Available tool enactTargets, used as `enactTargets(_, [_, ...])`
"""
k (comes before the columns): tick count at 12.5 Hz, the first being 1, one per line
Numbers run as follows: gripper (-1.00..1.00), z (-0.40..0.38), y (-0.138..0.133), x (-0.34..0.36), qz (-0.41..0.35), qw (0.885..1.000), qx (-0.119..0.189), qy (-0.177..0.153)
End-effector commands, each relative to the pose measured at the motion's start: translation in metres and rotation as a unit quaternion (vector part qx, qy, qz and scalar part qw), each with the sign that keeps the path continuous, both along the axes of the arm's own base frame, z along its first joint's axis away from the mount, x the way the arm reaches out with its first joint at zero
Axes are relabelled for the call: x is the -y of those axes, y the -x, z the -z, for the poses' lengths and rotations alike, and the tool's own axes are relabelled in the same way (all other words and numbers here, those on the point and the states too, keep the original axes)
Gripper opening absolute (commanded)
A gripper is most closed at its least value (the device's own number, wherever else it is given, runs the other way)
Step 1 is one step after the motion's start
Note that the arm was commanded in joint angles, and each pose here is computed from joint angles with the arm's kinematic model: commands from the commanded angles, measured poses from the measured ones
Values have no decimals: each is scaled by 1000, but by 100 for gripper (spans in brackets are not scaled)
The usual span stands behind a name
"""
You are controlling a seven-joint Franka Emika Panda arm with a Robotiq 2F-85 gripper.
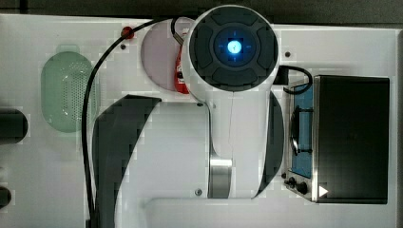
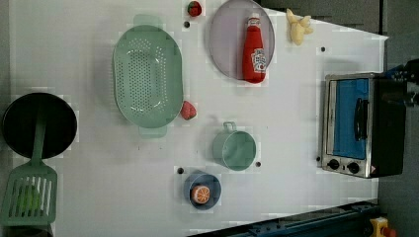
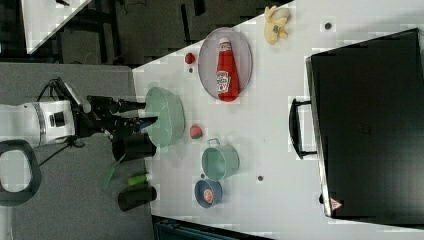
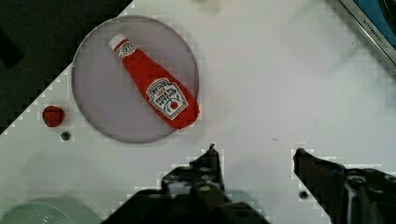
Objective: Pick ketchup from plate and place it on table.
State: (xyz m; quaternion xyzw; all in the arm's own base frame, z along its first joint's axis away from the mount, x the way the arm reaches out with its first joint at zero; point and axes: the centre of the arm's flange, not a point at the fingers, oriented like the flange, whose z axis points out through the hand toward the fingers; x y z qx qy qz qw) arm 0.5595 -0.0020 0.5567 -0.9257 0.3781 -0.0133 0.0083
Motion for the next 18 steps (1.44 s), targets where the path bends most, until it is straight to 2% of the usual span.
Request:
enactTargets(1, [60,-40,66,10,34,999,-35,-2])
enactTargets(3, [99,-39,66,9,34,999,-35,-2])
enactTargets(5, [100,-38,64,7,30,999,-33,-2])
enactTargets(9, [100,-16,47,2,-43,998,-38,-3])
enactTargets(14, [100,40,12,-4,-150,987,-54,-12])
enactTargets(18, [100,98,-17,-20,-181,981,-69,-20])
